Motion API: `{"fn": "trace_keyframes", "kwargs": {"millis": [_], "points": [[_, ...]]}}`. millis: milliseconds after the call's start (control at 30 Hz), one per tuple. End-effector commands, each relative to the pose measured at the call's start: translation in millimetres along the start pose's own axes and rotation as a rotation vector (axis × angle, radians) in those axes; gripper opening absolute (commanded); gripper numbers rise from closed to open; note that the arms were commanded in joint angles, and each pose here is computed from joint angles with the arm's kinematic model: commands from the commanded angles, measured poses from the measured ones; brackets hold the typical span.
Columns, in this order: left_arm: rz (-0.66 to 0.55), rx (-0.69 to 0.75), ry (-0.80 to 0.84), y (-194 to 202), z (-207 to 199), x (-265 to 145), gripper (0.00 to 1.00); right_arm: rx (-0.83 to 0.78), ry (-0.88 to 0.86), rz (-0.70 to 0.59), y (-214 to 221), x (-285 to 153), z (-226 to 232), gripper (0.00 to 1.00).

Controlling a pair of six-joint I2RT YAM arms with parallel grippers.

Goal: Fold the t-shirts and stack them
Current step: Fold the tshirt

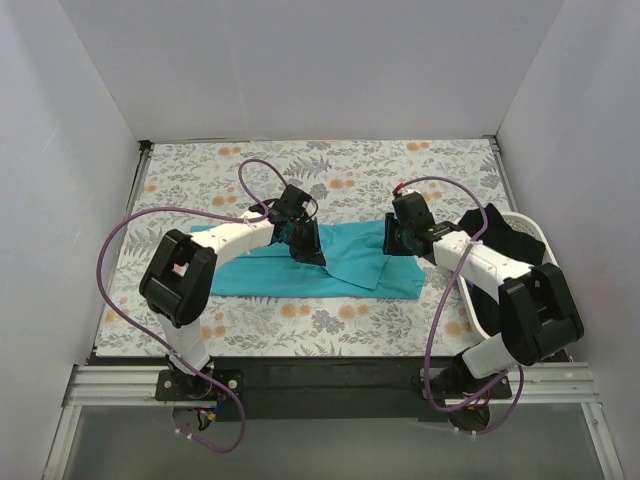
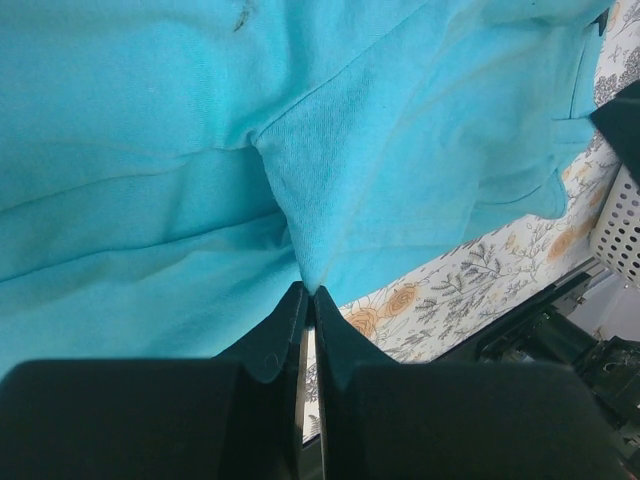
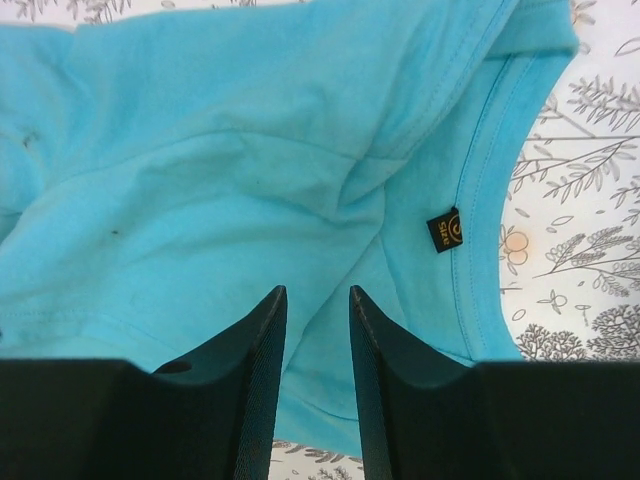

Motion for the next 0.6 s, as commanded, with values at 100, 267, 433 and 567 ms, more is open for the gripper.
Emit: {"fn": "trace_keyframes", "kwargs": {"millis": [100,267,433,567], "points": [[-0.002,0.018,0.031,-3.2,-5.6,-0.7,0.0,0.017,-0.035,0.042,22.6,4.2,7.2,0.38],[-0.003,0.017,0.032,-3.5,-5.7,-0.1,0.0,0.015,-0.051,0.057,28.8,9.6,13.4,0.38],[-0.003,0.015,0.03,-2.9,-4.8,0.1,0.0,0.015,-0.065,0.068,30.5,15.5,18.7,0.37],[-0.003,0.016,0.033,-3.4,-5.8,-0.3,0.0,0.012,-0.056,0.083,34.9,19.0,19.2,0.37]]}}
Point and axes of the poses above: each gripper's point midway between its finger pads, its own x axis out along the fingers, its own z axis along the line the jaws close on, y = z × x, the point moved 6 cm from there along -x, back along the fingers, and after that the axes turned 10 degrees about -x, right-handed, at the moved point
